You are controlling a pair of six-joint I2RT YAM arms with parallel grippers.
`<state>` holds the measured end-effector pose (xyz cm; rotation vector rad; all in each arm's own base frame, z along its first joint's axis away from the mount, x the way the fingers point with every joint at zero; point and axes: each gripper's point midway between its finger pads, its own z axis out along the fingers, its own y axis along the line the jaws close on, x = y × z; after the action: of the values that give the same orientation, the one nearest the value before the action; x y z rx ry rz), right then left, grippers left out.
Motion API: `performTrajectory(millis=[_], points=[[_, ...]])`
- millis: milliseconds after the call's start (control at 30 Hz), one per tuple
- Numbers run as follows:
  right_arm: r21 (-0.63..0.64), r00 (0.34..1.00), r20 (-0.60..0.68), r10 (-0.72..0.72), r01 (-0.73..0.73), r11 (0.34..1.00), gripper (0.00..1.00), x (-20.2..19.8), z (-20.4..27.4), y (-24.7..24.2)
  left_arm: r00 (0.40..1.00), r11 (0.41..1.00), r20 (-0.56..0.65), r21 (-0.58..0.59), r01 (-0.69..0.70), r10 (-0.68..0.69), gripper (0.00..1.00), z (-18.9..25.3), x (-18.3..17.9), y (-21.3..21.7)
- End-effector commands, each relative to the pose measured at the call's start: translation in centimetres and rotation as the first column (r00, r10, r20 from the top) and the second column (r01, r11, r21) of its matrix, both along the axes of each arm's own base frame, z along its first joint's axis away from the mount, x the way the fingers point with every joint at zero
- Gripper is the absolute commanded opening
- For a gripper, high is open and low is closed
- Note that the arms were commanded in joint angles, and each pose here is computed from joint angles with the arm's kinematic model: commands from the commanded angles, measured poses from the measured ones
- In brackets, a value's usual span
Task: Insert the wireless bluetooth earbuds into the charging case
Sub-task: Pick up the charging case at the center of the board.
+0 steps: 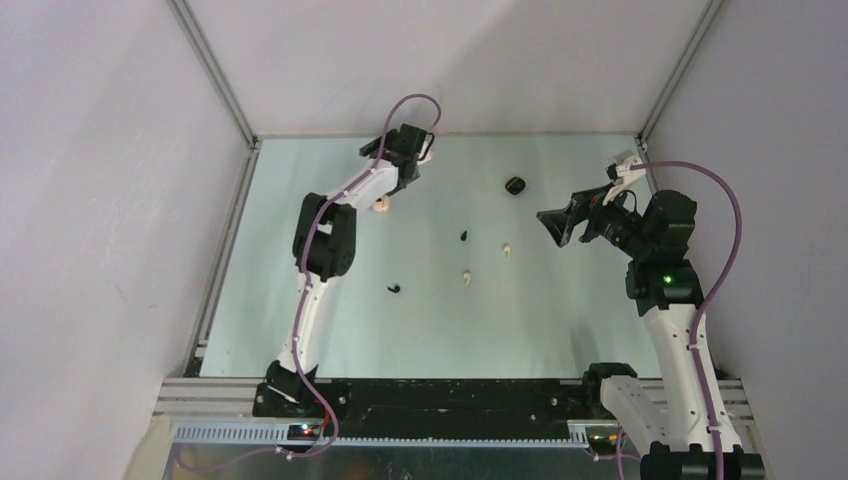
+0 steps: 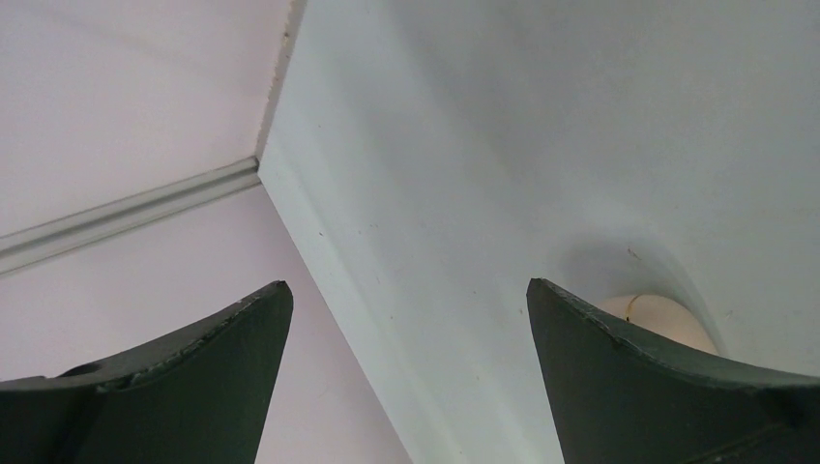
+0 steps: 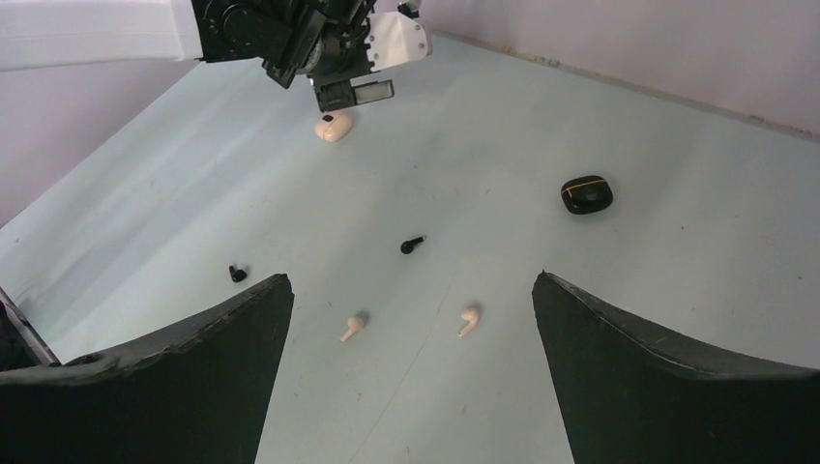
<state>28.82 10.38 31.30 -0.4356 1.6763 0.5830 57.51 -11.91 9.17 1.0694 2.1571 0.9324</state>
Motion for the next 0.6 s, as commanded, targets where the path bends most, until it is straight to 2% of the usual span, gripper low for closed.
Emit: performTrajectory(millis=[0, 167, 367, 533, 567], points=[[0.003, 0.999, 0.043, 0.011, -0.011, 1.0, 1.0, 0.0, 0.9, 0.2, 0.999, 1.0, -0.053, 0.016, 0.004, -0.003, 0.99, -0.8, -0.8, 1.3], [0.003, 0.999, 0.045, 0.009, -0.009, 1.0, 1.0, 0.0, 1.0, 0.1, 0.997, 1.0, -0.073, 0.004, 0.004, -0.004, 0.99, -1.5, -1.7, 1.6], [0.004, 0.999, 0.047, 0.009, -0.009, 1.0, 1.0, -0.1, 1.1, 0.1, 0.996, 0.995, -0.085, -0.104, -0.008, 0.0, 0.99, -0.3, -2.1, 2.3], [0.004, 0.999, 0.05, 0.012, -0.012, 1.0, 1.0, -0.1, 1.1, 0.1, 0.985, 0.986, -0.156, -0.158, 0.054, -0.079, 0.99, -1.0, -4.2, 2.0], [0.004, 0.999, 0.049, 0.012, -0.012, 1.0, 1.0, -0.1, 1.1, 0.1, 0.985, 0.981, -0.14, -0.181, 0.076, -0.102, 0.99, -0.1, -4.3, 1.7]])
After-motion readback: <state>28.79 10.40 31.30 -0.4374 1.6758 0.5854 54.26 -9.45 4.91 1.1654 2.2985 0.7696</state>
